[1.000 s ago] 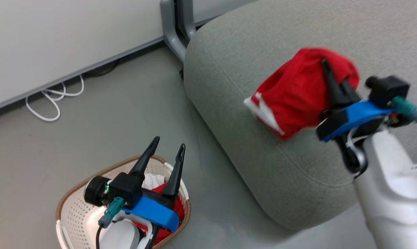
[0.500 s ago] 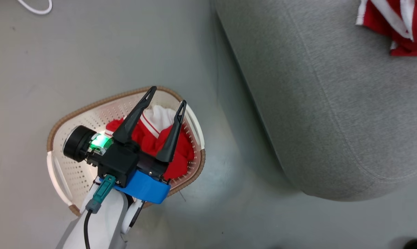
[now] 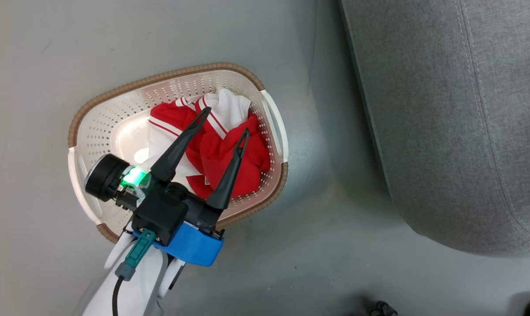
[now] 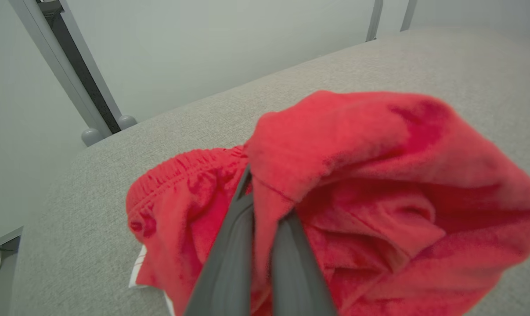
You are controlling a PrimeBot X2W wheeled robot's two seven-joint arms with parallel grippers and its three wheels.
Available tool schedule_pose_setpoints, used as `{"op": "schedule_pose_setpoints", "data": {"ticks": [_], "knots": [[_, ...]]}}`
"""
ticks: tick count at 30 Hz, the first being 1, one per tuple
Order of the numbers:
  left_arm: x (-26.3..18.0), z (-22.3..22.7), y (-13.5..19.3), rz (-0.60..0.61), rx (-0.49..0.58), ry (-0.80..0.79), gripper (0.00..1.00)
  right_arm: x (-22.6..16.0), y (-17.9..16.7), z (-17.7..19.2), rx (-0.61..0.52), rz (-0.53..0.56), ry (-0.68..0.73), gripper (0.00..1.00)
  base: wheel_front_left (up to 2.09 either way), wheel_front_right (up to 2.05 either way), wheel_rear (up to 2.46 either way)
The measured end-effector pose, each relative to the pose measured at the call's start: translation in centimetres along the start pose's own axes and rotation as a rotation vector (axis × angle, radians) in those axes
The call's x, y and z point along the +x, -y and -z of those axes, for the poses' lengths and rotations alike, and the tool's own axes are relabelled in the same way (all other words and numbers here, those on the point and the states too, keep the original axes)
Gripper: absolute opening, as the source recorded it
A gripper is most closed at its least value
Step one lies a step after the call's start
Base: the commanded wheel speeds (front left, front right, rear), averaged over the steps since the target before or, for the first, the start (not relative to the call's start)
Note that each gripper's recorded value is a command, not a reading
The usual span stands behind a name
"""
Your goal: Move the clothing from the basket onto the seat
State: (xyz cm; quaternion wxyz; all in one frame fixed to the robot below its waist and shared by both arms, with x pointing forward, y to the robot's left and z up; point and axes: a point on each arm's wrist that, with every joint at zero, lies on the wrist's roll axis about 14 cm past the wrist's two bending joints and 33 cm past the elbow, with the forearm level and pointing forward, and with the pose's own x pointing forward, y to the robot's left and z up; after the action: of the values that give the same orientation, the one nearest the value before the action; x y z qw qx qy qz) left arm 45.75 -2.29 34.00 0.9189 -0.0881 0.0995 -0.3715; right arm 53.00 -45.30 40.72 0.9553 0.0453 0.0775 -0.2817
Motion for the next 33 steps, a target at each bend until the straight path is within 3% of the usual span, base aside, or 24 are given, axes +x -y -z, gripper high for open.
{"op": "schedule_pose_setpoints", "data": {"ticks": [2,3,4,5,19,29,33], "knots": [[0.2,-0.2,0.1,0.007,0.004,0.007,1.0,0.1,0.2,0.1,-0.005,0.007,-0.004,0.33,0.0,0.0,0.0],[0.2,-0.3,0.1,0.007,0.005,0.008,1.0,0.1,0.2,0.3,-0.011,0.009,-0.008,0.48,0.0,0.0,0.0],[0.3,-0.4,0.1,0.007,0.006,0.011,1.0,0.1,0.2,0.3,-0.016,0.01,-0.01,0.79,0.0,0.0,0.0],[0.4,-0.5,0.0,0.007,0.007,0.014,1.0,0.1,0.2,0.3,-0.017,0.01,-0.009,1.0,0.0,0.0,0.0],[0.4,-3.5,0.5,-0.018,-0.003,0.063,1.0,-0.7,-0.5,-2.7,-0.049,-0.026,0.035,1.0,0.0,0.0,0.0],[-2.1,-7.0,0.6,-0.11,-0.028,0.092,1.0,-5.8,0.2,-3.2,-0.094,-0.071,0.036,1.0,0.0,0.0,0.0],[-3.8,-9.0,0.3,-0.172,-0.033,0.129,1.0,-8.6,-1.7,-3.5,-0.112,-0.144,0.06,1.0,0.0,0.0,0.0]]}}
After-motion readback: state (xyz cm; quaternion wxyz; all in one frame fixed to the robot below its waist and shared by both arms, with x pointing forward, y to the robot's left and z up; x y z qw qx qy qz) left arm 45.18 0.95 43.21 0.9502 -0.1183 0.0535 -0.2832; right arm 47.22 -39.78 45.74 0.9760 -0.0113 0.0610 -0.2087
